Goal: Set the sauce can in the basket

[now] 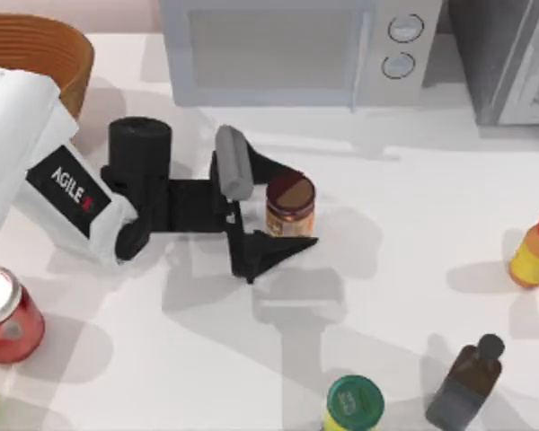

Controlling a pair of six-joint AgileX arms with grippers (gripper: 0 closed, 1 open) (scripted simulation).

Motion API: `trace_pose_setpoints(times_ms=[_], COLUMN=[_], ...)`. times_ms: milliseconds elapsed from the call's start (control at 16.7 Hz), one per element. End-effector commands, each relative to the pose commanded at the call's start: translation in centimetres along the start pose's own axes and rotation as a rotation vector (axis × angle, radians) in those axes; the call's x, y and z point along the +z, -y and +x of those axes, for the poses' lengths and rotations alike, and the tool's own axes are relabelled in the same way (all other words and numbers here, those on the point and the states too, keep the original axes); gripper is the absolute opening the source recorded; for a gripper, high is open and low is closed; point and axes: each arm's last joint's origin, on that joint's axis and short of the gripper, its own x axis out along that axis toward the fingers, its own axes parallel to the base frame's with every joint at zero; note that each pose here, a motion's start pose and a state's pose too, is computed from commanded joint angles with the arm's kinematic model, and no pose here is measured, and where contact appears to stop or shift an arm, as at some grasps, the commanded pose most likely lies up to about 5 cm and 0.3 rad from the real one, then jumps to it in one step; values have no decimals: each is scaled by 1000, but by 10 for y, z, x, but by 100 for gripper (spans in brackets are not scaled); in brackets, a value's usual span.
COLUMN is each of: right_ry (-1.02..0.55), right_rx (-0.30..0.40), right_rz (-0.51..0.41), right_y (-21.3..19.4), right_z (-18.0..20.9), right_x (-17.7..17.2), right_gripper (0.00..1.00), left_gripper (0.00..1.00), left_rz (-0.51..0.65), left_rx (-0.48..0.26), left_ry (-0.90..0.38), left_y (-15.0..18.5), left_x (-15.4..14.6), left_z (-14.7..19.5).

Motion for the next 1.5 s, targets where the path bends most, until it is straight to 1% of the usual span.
trace_pose_setpoints(times_ms=[120,300,1080,1140,1500], right_ry=[0,0,0,0,0], right_rx=[0,0,0,0,0], right_rz=[0,0,0,0,0], right_y=[0,0,0,0,0], right_z=[0,0,0,0,0], right_x=[0,0,0,0,0], right_gripper=[100,100,100,100,100], left_gripper=[100,100,2,0,0], left_rz=[0,0,0,0,0], left_rx=[0,0,0,0,0], left_ry=[1,1,1,1,1], left_y=[2,2,2,2,2], left_x=[-1,-1,-1,-1,-1], left_z=[10,11,11,11,11])
